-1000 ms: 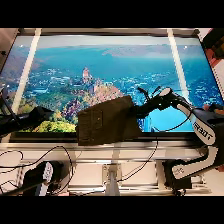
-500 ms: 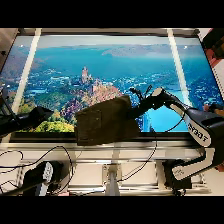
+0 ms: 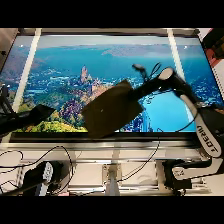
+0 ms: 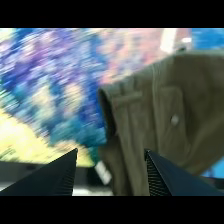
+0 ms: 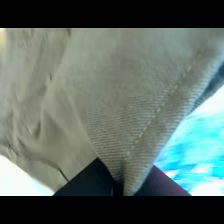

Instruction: Fold the clothes and pants, and hang the long-sleeved shirts on hangers.

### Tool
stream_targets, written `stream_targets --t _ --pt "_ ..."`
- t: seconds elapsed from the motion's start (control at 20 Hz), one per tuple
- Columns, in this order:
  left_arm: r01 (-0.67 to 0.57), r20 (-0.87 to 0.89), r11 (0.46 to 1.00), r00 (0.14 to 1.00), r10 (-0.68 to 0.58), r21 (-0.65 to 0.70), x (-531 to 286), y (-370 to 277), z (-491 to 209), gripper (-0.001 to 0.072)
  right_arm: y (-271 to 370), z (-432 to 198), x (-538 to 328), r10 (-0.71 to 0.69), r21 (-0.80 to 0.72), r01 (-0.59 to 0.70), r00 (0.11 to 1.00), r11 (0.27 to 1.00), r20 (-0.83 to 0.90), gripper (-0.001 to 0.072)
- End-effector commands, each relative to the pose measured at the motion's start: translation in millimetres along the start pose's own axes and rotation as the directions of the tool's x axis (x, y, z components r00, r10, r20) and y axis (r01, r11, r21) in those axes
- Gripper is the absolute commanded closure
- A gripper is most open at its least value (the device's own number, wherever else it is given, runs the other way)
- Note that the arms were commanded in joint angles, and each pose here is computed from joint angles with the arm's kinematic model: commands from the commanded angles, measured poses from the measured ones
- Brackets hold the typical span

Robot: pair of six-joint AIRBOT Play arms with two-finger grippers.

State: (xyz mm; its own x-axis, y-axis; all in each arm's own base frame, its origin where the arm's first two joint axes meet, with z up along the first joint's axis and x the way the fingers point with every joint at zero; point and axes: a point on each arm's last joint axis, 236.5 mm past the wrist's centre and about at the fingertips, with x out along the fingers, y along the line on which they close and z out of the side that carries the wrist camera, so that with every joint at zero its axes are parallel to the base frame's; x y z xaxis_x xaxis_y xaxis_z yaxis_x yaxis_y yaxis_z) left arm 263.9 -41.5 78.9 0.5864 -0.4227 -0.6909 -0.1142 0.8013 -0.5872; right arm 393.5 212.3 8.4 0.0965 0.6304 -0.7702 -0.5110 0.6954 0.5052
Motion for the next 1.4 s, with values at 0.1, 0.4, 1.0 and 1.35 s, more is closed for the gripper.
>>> stream_targets --t 0.1,0.4,1.0,1.35 --pt "0.329 0.137 0.921 0.923 -0.361 0.211 -19 -85 32 0.0219 -63 62 -152 -0.314 0.181 0.272 0.910 0.945 0.272 0.0688" --pt "0.431 0.189 0.852 0.848 -0.495 0.298 -37 -117 45 0.0219 -155 31 -362 -0.699 0.601 0.411 0.601 0.686 0.388 0.0688" --pt "0.451 0.205 0.838 0.828 -0.521 0.309 -44 -126 46 0.0219 -190 -248 -543 -0.923 0.983 0.109 0.344 -0.145 -0.174 0.0688" --pt "0.452 0.205 0.837 0.828 -0.522 0.308 -45 -126 46 0.0219 -154 -372 -450 -0.589 0.815 0.392 0.563 -0.427 -0.579 0.0688"
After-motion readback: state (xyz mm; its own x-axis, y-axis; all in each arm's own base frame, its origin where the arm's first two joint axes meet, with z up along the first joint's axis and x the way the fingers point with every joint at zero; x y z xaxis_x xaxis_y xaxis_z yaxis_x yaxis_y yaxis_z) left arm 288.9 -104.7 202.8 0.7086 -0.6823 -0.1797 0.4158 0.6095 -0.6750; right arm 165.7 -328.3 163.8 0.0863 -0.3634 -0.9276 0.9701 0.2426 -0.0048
